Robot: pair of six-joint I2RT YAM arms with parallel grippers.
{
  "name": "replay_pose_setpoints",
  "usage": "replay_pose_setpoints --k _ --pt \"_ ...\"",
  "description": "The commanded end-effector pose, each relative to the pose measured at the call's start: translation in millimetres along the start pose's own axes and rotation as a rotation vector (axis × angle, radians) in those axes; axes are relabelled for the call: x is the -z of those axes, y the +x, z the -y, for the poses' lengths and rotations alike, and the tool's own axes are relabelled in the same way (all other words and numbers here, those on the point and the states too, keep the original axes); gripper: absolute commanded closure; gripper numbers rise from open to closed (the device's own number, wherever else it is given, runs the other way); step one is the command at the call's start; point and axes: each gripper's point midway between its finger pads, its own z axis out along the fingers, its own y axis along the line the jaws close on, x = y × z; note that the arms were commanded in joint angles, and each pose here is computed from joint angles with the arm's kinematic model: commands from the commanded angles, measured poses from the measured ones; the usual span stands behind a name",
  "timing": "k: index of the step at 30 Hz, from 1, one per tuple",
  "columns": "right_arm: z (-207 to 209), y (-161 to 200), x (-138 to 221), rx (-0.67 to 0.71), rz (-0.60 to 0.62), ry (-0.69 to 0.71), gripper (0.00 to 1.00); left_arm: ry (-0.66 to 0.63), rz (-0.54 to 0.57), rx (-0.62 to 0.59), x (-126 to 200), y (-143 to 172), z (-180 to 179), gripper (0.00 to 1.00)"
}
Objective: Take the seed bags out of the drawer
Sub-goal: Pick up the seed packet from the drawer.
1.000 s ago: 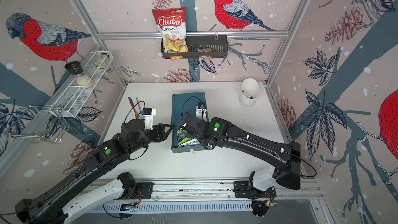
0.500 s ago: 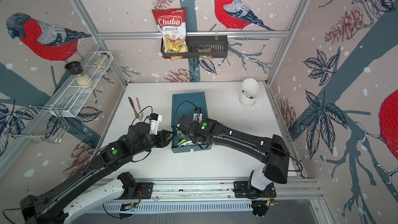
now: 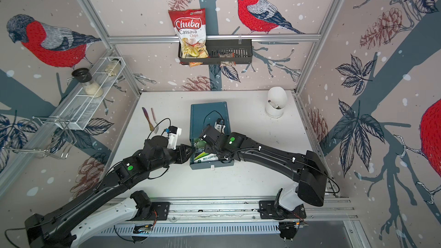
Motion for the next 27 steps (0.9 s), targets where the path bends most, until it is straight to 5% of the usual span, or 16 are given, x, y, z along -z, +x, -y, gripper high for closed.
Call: replay_pose_setpoints --k 1,8,27 --pt "-3.0 6.6 0.4 -0.010 -0.041 -0.024 0.78 -0.033 0.013 0.005 -1.0 -0.3 -7.5 0.65" --pt "-9.3 0.9 6.3 -0.012 -0.037 -0.063 1.00 -0.064 0.023 0.005 -2.3 0.2 -14.9 0.69" --pt "-23.8 -17.0 48.3 -0.102 -0.024 -0.231 1.00 -0.084 0.069 -0.009 -2.6 -7.4 -18.8 0.72"
